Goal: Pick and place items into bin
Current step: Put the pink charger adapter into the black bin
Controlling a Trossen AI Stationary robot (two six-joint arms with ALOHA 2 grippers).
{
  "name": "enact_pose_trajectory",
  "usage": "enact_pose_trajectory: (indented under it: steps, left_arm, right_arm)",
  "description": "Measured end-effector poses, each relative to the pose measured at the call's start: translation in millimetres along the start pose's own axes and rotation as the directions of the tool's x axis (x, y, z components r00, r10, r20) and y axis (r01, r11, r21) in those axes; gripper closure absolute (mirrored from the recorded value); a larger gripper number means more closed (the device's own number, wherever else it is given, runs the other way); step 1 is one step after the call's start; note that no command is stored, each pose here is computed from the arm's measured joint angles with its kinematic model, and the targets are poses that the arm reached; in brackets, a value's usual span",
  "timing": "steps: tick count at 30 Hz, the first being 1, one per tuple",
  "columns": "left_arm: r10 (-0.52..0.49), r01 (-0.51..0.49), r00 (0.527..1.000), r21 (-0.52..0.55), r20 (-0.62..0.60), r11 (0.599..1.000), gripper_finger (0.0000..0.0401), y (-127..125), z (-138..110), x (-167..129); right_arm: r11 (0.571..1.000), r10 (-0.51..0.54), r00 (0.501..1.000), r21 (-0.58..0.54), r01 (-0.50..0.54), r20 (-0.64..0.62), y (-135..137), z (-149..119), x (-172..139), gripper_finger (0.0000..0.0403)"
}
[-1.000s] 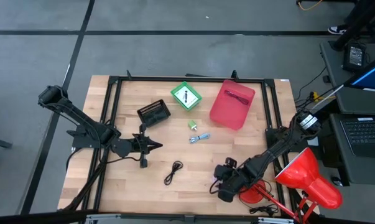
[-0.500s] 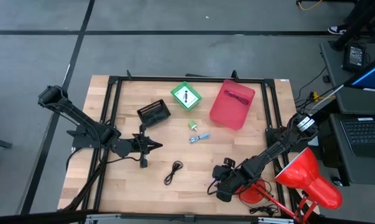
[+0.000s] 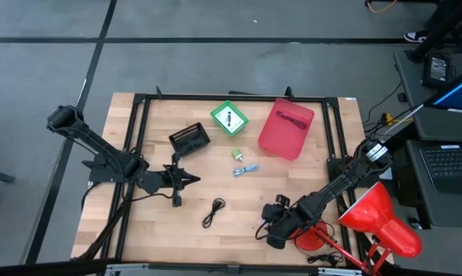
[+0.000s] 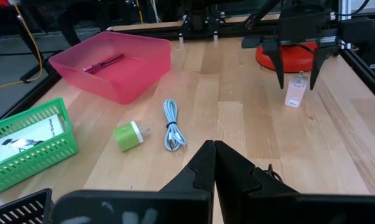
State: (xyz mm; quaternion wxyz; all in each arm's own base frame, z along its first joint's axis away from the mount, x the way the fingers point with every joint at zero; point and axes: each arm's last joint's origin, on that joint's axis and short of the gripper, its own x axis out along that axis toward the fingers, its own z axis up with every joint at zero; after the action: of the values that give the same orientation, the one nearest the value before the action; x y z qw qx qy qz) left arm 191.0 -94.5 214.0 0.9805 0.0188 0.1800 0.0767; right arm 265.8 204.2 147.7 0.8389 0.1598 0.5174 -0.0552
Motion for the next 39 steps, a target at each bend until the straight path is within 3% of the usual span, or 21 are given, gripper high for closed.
enact_pose_trajectory:
  steps: [8,22,32,39]
  left_arm:
    - [0.000,0.000,1.000,0.000,0.000,1.000,0.0399,0,0,0]
    - [-0.003,0.003,1.000,0.000,-0.001,1.000,0.0399,0,0,0]
    - [-0.002,0.002,1.000,0.001,-0.001,1.000,0.0399,0,0,0]
    - [0.021,-0.021,1.000,0.045,0.007,0.999,0.0399,1,0,0]
  right_arm:
    - [1.000,0.022,0.999,0.005,-0.022,-0.024,0,1,0,0.0312]
    - [0.999,0.026,1.000,0.021,-0.026,0.001,-11,19,-6,0.0312]
    - [0.991,-0.033,0.967,-0.121,0.065,0.254,-34,57,-55,0.0312]
    - [0.979,-0.108,0.917,-0.120,0.165,0.383,-53,78,-73,0.0312]
